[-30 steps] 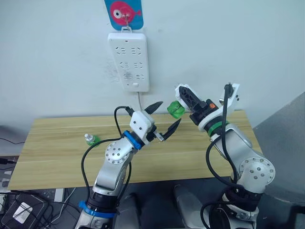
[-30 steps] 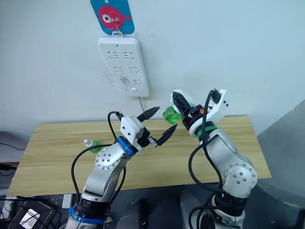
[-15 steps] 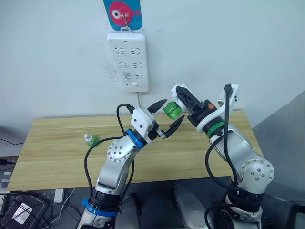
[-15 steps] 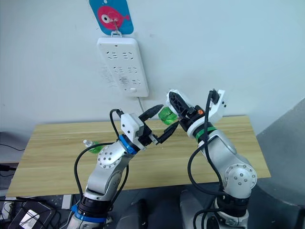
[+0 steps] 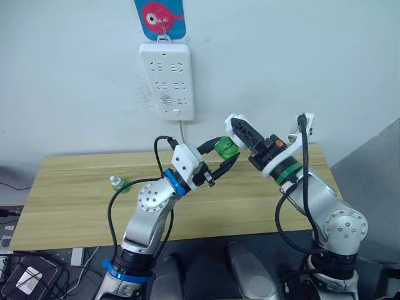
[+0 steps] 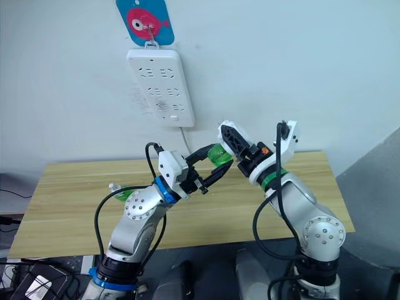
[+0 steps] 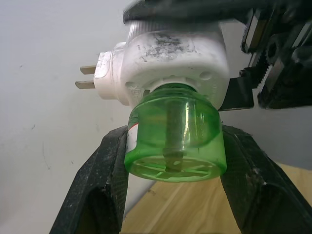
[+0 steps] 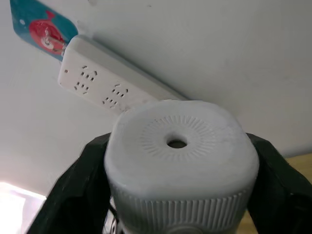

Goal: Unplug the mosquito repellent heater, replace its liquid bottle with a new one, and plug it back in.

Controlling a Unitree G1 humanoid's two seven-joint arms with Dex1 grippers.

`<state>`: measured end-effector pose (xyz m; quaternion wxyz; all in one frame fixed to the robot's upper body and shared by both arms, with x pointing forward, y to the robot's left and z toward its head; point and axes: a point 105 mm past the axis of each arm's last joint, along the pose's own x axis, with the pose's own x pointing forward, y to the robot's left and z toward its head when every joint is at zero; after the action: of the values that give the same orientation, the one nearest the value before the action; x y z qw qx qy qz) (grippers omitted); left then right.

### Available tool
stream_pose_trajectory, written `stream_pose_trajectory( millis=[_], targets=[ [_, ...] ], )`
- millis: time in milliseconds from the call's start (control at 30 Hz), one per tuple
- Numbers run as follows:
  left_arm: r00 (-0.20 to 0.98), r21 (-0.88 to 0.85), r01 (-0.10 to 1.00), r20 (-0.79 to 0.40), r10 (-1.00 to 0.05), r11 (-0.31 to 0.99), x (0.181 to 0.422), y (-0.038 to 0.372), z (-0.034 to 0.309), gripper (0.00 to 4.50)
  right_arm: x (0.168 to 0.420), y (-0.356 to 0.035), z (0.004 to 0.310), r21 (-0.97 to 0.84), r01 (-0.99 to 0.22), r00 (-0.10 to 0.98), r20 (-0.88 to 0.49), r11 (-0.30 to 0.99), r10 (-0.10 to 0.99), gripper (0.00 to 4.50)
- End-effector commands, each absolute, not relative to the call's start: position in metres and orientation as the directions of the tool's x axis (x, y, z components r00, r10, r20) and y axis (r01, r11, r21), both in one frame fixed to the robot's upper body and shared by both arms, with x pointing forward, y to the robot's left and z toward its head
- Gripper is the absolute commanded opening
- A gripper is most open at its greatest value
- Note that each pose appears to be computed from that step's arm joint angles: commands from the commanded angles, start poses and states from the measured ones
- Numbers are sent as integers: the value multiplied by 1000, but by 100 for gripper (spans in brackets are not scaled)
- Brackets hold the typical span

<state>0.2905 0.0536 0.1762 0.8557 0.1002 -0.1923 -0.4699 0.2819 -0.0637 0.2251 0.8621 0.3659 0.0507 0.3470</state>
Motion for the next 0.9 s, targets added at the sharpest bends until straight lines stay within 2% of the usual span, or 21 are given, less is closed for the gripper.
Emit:
stream_pose_trajectory(
  millis=[33,200,333,433,567,800,900],
  targets=[
    [353,467,788,192,-916,401,271,59,181,229,267,-65,224,620,-663,624,148,419,767,450],
    [257,579,781,44,-965,234,262,78,173,229,245,-69,204,629,-711,408,6,313,913,450],
    [209,630,762,-19,-978,150,258,84,171,229,236,-69,191,655,-701,312,-71,280,947,450],
    [180,655,749,-59,-982,98,253,87,168,229,227,-66,192,688,-696,231,-60,208,971,450],
    [148,695,719,-108,-983,32,247,88,160,229,224,-61,194,706,-689,195,-36,163,980,450],
    [140,693,720,-100,-985,32,248,86,164,229,217,-55,189,718,-682,161,-37,139,986,450],
    [153,672,739,-92,-984,52,251,85,166,229,215,-54,189,720,-681,153,-36,132,988,363]
  ],
)
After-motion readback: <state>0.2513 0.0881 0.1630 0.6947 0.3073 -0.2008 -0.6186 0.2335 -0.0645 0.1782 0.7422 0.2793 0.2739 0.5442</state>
